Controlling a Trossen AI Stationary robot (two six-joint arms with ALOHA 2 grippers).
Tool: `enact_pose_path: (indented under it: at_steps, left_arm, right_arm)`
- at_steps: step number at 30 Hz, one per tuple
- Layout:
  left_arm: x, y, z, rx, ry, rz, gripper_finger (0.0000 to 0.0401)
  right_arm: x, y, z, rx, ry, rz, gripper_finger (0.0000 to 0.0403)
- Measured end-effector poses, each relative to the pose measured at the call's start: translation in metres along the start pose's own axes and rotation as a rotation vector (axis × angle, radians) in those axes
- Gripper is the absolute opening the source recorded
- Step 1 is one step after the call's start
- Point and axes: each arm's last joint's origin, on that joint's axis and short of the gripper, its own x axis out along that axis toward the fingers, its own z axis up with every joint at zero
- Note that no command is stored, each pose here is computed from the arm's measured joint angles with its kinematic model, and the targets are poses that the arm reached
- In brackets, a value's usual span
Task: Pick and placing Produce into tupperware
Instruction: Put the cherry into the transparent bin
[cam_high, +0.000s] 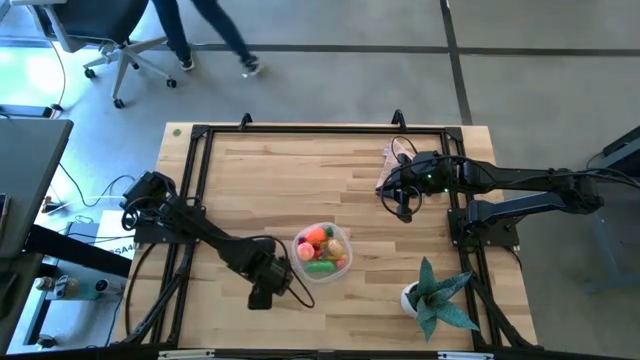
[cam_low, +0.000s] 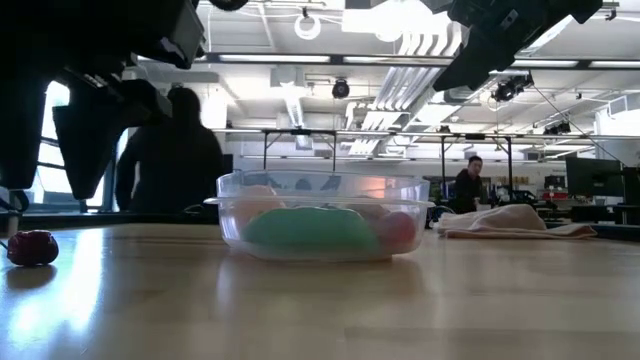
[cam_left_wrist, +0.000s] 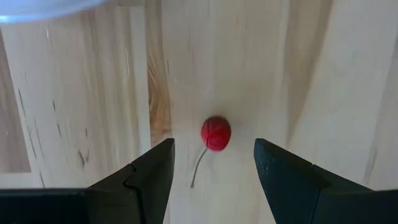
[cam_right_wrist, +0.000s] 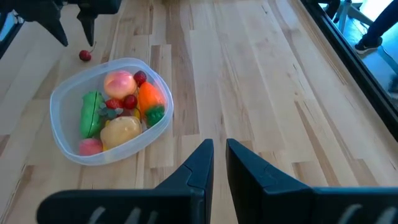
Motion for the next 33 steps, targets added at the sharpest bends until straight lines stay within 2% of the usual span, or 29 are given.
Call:
enact_pose_path:
  at_steps: [9,26,33]
  left_arm:
    - [0.007,0.001,-0.001,-0.004,-0.033,0.006,0.0211]
    - [0.031,0.004,-0.014,-0.045,-0.040,-0.082,0.0211]
    - [0.032,0.005,-0.014,-0.043,-0.047,-0.072,0.0211]
  right_arm:
    - [0.000,0.000,0.000,0.000,0.000,0.000,0.0032]
    - [0.000,0.000,0.000,0.000,0.000,0.000,0.0032]
    - [0.000,0.000,0.000,0.000,0.000,-0.001,0.0032]
